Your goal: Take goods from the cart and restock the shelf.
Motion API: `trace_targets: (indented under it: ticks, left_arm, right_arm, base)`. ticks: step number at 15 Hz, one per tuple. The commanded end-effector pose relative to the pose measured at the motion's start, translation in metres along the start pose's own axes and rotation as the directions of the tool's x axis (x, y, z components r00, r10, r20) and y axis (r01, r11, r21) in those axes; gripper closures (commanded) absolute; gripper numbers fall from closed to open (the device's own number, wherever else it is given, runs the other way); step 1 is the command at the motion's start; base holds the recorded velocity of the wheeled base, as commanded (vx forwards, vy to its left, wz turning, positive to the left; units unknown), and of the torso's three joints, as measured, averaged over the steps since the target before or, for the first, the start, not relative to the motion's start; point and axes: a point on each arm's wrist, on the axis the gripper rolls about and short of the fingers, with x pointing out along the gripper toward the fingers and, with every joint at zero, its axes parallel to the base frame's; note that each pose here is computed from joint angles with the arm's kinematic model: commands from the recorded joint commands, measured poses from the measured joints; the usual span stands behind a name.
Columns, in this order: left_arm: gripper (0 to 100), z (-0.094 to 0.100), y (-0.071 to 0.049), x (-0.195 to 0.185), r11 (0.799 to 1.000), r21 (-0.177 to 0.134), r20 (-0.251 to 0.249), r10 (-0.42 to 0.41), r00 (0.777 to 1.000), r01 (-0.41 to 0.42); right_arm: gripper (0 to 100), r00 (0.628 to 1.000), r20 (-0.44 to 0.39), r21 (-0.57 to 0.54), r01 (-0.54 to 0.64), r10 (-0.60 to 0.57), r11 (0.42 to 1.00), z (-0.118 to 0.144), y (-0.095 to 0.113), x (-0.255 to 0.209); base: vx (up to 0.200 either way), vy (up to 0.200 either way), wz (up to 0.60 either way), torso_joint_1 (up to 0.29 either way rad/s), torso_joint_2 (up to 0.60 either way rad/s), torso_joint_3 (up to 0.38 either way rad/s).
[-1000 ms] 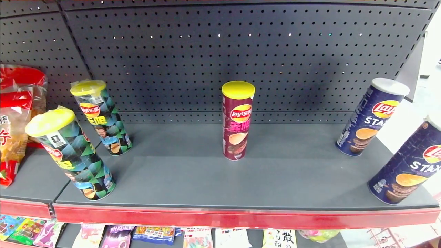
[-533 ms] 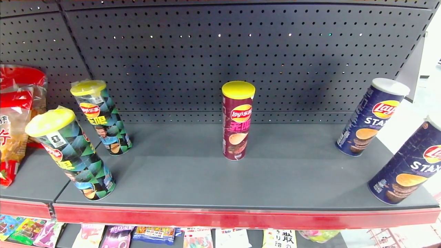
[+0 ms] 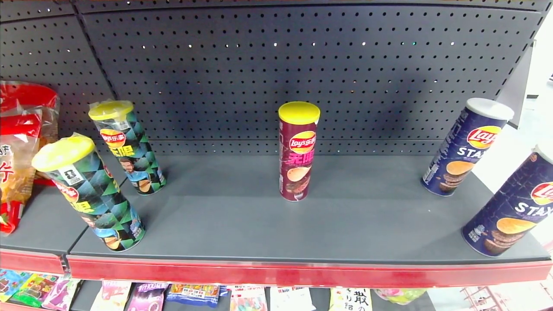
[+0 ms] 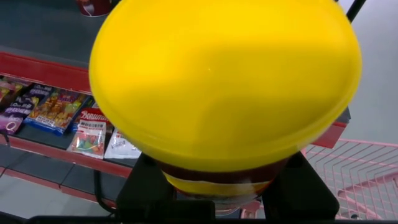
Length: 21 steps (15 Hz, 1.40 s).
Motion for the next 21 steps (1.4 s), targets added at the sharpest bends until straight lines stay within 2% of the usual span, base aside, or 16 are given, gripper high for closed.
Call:
trace_targets:
  ticks: [1,2,3,4,6,8,10,12,14,17,19,21]
  left_arm:
    - [0,0.026,0.008,0.052,0.966,-0.042,-0.141,-0.260,0.955,0.256]
    - [0,0.027,0.009,0.070,0.938,-0.046,-0.161,-0.345,0.924,0.343]
    - [0,0.025,0.011,0.085,0.924,-0.054,-0.190,-0.382,0.904,0.379]
    - [0,0.025,0.012,0.097,0.915,-0.058,-0.198,-0.402,0.894,0.399]
    - [0,0.023,0.010,0.138,0.883,-0.067,-0.208,-0.468,0.859,0.464]
    - [0,0.024,0.006,0.183,0.860,-0.060,-0.200,-0.508,0.838,0.507]
    - [0,0.020,0.002,0.222,0.850,-0.045,-0.198,-0.523,0.829,0.525]
    - [0,0.015,0.001,0.258,0.841,-0.011,-0.199,-0.532,0.823,0.541]
    - [0,0.010,-0.008,0.285,0.821,-0.019,-0.210,-0.561,0.801,0.570]
    - [0,0.002,-0.012,0.304,0.808,-0.032,-0.225,-0.580,0.783,0.589]
    - [0,0.003,-0.018,0.328,0.789,-0.026,-0.208,-0.605,0.768,0.614]
    - [0,0.004,-0.021,0.350,0.784,-0.014,-0.189,-0.611,0.768,0.620]
  right_arm:
    - [100,1.000,-0.006,0.000,-0.005,0.005,1.000,0.000,0.000,0.001]
    - [100,1.000,-0.012,0.001,-0.006,0.006,1.000,0.000,0.000,0.002]
    - [100,1.000,-0.015,0.001,-0.006,0.006,1.000,0.000,0.000,0.002]
    - [100,1.000,-0.015,0.001,-0.008,0.008,1.000,0.000,0.000,0.002]
    - [100,1.000,-0.027,0.003,-0.009,0.009,1.000,0.002,-0.001,0.004]
    - [100,0.999,-0.038,0.004,-0.010,0.010,1.000,0.002,-0.001,0.005]
    - [100,0.999,-0.041,0.005,-0.010,0.010,1.000,0.002,-0.001,0.006]
    - [100,0.999,-0.043,0.005,-0.010,0.010,1.000,0.002,-0.001,0.006]
    - [100,0.999,-0.047,0.006,-0.010,0.011,1.000,0.002,-0.001,0.007]
    - [100,0.999,-0.052,0.006,-0.009,0.010,1.000,0.002,-0.001,0.007]
    - [100,0.999,-0.053,0.008,-0.009,0.010,1.000,0.001,-0.001,0.007]
    - [100,0.999,-0.053,0.008,-0.009,0.010,1.000,0.002,-0.001,0.007]
  base:
    - [0.000,0.000,0.00,0.000,0.00,0.000]
    - [0.000,0.000,0.00,0.000,0.00,0.000]
    - [0.000,0.000,0.00,0.000,0.00,0.000]
    - [0.000,0.000,0.00,0.000,0.00,0.000]
    - [0.000,0.000,0.00,0.000,0.00,0.000]
    - [0.000,0.000,0.00,0.000,0.00,0.000]
    - [0.000,0.000,0.00,0.000,0.00,0.000]
    - [0.000,0.000,0.00,0.000,0.00,0.000]
    - [0.000,0.000,0.00,0.000,0.00,0.000]
    - [0.000,0.000,0.00,0.000,0.00,0.000]
    - [0.000,0.000,0.00,0.000,0.00,0.000]
    - [0.000,0.000,0.00,0.000,0.00,0.000]
